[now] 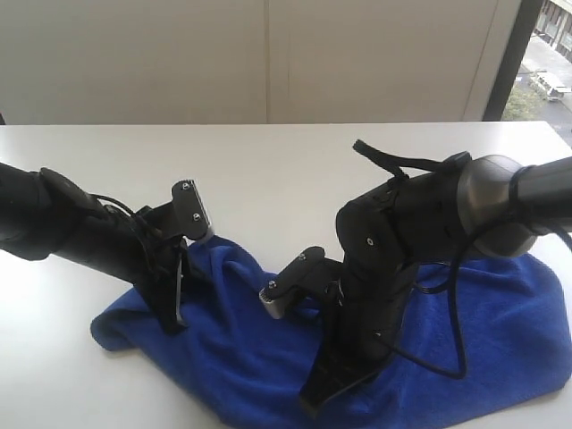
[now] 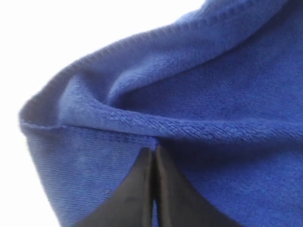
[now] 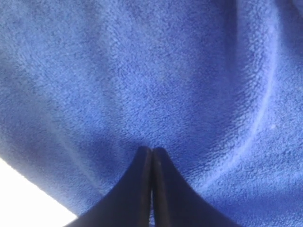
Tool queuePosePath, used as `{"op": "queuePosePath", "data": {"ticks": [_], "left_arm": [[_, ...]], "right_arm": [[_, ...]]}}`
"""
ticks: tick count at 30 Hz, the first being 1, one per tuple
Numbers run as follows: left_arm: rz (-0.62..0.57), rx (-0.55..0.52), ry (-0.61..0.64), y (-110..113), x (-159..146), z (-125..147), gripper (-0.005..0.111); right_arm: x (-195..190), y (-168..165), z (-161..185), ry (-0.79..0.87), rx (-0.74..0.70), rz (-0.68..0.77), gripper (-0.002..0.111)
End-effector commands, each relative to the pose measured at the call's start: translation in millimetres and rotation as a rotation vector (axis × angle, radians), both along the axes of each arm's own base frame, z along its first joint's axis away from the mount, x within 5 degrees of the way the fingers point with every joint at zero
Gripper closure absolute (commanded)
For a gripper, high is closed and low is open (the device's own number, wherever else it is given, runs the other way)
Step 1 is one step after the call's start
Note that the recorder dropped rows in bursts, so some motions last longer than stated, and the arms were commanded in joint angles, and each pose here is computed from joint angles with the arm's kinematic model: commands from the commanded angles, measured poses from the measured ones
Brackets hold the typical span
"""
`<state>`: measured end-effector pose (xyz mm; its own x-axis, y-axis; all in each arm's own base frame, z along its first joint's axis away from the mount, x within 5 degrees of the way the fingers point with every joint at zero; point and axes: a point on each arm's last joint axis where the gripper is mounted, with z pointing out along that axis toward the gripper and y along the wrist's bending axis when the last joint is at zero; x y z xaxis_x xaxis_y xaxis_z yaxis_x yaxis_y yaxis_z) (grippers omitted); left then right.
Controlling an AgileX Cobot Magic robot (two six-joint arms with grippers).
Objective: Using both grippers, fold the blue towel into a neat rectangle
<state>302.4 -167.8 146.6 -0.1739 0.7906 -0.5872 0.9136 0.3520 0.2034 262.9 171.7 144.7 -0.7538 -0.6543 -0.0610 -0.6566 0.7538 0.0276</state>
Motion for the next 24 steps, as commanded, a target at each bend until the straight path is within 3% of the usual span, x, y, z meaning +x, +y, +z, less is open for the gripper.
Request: {"op": "queuePosePath", "data": {"ticks": [1,6,10,14,20,24], "left_arm": [[0.012,-0.042,-0.103,2,-5,37,0.107],[0.015,-0.052,-0.274,10,-13,83,0.107],[0.029,-0.093,-0.370,16,-23,116,0.107],[0.036,-0.124,-0.410,19,-31,133,0.107],[0.047,-0.105,-0.379,23,-37,121,0.107],[0.056,-0.092,-0.367,24,-37,114,0.107]], "right_arm": [[2,0,9,-0.049,0.028,-0.013,0.108],[4,1,45,-0.179,0.104,-0.012,0.099],[6,-7,82,-0.328,0.095,-0.018,0.077],[20,-40,110,-0.521,-0.012,-0.122,0.054],[68,-121,116,-0.592,-0.071,-0.368,0.051],[105,-170,101,-0.482,0.004,-0.407,0.054]]}}
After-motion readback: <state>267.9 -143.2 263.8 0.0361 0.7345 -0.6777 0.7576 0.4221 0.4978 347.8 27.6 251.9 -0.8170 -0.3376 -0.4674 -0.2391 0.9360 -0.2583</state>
